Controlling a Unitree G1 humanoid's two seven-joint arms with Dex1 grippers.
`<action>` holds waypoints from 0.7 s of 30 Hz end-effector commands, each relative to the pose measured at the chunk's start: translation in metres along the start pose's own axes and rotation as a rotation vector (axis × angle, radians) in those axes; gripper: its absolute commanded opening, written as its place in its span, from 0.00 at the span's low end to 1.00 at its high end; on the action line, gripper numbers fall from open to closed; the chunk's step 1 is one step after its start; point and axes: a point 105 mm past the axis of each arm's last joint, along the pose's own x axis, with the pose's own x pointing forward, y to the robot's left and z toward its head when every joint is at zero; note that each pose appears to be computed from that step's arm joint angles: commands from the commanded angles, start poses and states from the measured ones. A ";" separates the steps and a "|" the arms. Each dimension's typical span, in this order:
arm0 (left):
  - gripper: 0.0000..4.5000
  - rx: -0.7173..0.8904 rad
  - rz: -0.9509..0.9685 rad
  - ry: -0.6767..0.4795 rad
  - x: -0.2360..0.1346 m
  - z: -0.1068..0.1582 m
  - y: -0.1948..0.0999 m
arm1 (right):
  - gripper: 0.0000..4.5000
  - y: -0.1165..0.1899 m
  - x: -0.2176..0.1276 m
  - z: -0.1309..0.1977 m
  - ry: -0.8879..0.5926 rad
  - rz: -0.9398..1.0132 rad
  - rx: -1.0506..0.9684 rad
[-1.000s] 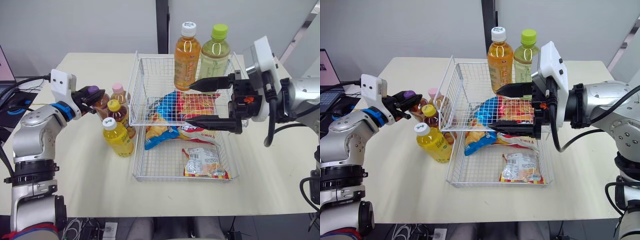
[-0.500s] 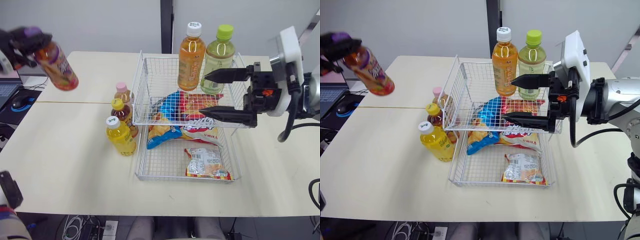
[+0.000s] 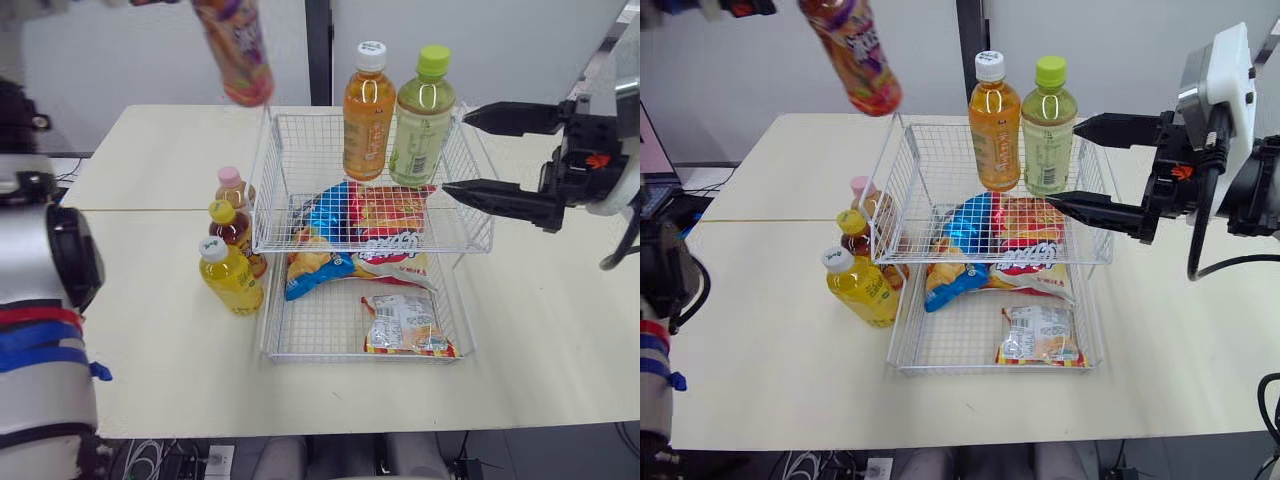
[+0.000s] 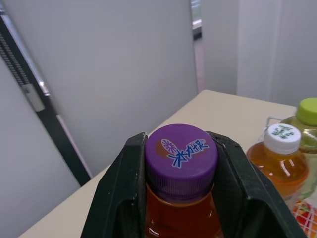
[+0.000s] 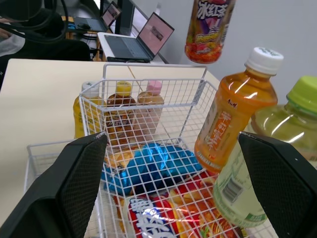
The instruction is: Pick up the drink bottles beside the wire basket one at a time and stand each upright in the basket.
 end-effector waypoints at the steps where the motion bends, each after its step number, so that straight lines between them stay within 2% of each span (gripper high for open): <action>1: 0.30 0.070 -0.061 -0.085 0.003 0.032 -0.013 | 1.00 0.006 -0.004 0.008 -0.009 -0.003 -0.037; 13: 0.30 -0.011 -0.134 -0.059 0.036 0.004 -0.025 | 1.00 0.008 -0.003 0.007 0.003 -0.026 -0.040; 21: 0.30 -0.106 -0.131 -0.006 0.042 -0.031 -0.027 | 1.00 0.008 -0.004 0.006 0.023 -0.029 -0.034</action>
